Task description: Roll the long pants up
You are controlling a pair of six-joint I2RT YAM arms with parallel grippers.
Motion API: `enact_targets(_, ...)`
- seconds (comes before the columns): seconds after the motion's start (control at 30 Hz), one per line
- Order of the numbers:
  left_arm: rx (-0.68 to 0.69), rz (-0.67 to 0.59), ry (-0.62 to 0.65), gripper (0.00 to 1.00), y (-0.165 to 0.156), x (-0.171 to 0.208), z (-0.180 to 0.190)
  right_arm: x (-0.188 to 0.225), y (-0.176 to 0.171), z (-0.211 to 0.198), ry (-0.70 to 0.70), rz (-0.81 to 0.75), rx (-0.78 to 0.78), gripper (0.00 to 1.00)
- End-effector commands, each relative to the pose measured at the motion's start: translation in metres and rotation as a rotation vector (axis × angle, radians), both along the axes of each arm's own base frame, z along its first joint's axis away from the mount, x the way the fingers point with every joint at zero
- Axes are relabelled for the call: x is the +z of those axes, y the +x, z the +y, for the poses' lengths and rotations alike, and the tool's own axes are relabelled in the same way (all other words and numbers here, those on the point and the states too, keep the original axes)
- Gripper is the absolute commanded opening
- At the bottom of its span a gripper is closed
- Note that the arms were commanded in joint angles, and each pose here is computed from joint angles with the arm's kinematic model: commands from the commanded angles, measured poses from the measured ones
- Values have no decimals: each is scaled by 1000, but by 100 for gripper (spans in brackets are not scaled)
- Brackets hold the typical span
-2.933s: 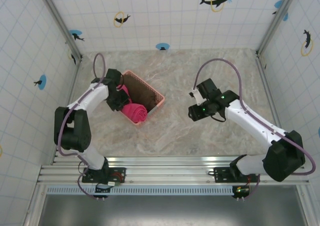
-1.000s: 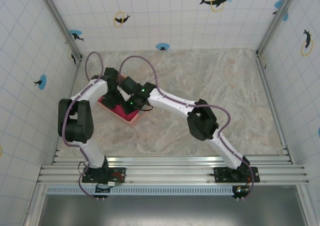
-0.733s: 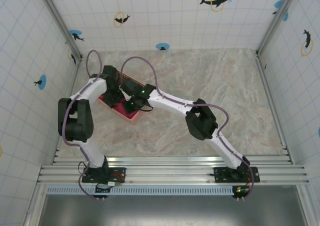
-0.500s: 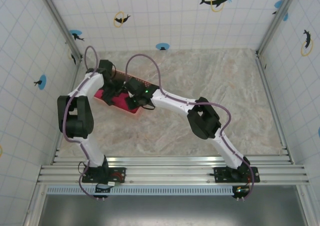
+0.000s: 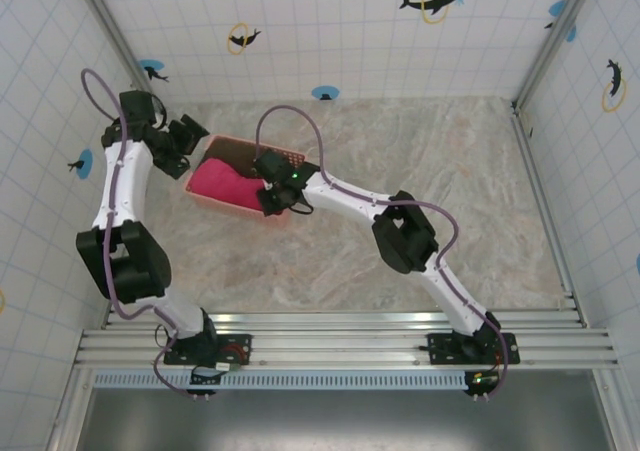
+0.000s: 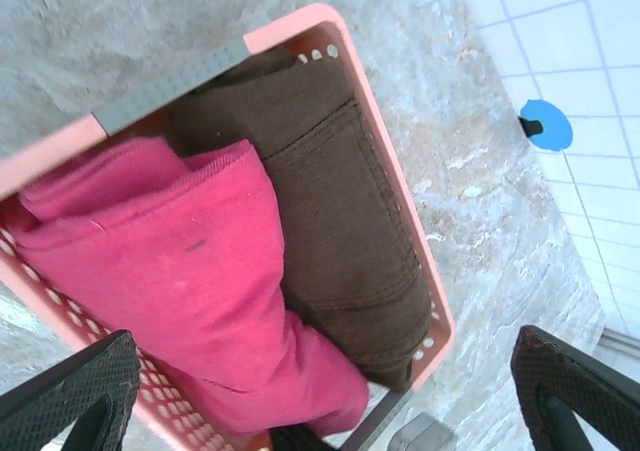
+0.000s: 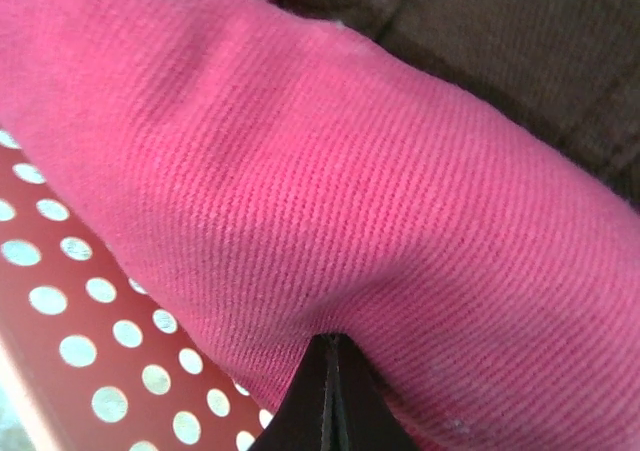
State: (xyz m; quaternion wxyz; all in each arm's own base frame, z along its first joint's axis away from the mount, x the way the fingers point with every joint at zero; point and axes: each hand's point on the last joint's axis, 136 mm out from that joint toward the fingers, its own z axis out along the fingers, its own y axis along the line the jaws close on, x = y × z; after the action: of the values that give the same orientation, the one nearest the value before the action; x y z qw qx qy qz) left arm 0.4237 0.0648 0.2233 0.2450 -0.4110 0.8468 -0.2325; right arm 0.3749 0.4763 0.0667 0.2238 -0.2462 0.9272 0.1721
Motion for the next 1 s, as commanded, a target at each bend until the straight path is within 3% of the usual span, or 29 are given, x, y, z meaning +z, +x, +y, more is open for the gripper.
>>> enact_targets(0.0, -117, -53, 59, 97, -16, 10, -9, -50, 41, -78, -250, 46, -112, 0)
enact_targets(0.27, -237, -55, 149, 97, -69, -5, -24, -25, 126, -125, -241, -34, -201, 0)
enact_targets(0.43, -280, -34, 231, 96, -90, -12, -23, 20, 155, -135, -113, -78, -203, 0)
enact_targets(0.57, -269, -13, 294, 97, -98, -13, -14, 96, 145, -134, -73, -184, -143, 0)
enact_targets(0.7, -192, 10, 377, 96, -107, -20, 2, 150, 131, -164, -116, -258, -175, 0)
enact_targets(0.8, -148, -8, 471, 86, -110, -33, 16, 161, 125, -227, -327, -329, -315, 0)
enact_targets(0.93, -149, -5, 600, 68, -118, -52, 31, 142, 100, -300, -497, -311, -404, 0)
enact_targets(0.97, -150, -17, 620, 67, -120, -54, 31, 147, 89, -319, -524, -346, -425, 0)
